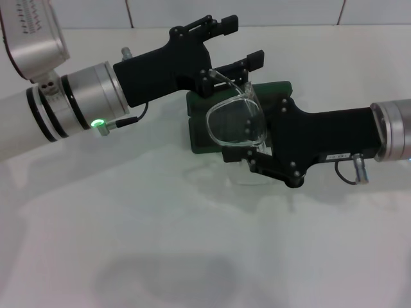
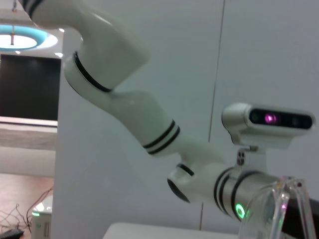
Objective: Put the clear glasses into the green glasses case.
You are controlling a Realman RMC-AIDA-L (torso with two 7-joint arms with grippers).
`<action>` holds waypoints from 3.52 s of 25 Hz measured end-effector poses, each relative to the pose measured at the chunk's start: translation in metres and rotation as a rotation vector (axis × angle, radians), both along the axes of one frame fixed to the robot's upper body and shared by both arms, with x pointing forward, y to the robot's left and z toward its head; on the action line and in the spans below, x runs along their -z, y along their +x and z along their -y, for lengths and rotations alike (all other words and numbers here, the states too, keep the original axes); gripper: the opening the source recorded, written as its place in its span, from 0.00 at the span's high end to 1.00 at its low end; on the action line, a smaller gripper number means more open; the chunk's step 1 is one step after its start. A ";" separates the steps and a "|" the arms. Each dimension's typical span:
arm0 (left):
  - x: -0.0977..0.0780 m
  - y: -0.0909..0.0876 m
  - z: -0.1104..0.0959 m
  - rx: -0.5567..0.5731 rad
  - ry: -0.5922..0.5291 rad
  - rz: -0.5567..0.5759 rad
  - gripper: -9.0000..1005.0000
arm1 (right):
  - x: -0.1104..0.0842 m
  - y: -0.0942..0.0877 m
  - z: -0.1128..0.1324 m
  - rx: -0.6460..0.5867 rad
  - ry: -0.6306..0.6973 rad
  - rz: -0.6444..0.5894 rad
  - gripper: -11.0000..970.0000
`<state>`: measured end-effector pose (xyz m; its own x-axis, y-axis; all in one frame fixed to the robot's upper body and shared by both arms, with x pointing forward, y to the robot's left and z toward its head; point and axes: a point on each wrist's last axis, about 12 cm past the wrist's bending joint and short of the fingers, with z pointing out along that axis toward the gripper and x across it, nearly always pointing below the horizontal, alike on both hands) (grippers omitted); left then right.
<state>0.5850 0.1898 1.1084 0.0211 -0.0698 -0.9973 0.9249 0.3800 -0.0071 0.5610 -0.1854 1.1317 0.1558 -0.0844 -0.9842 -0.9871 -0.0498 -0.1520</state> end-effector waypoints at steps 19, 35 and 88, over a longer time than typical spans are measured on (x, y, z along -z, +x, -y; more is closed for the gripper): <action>-0.002 0.003 -0.001 -0.005 0.015 0.008 0.21 | 0.004 0.013 0.001 0.094 -0.062 -0.044 0.87; 0.000 0.002 0.001 0.011 0.027 0.003 0.21 | 0.006 0.015 0.003 0.120 -0.081 -0.059 0.87; 0.024 -0.003 -0.069 -0.459 -0.094 -0.066 0.22 | 0.043 0.023 -0.063 0.375 -0.822 0.800 0.87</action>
<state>0.5824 0.2587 1.0844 0.0072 -0.1578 -0.9875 0.6575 0.7448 -0.1142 0.5840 -0.1226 1.0890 0.5286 -0.8107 -0.2516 -0.6018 -0.1489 -0.7846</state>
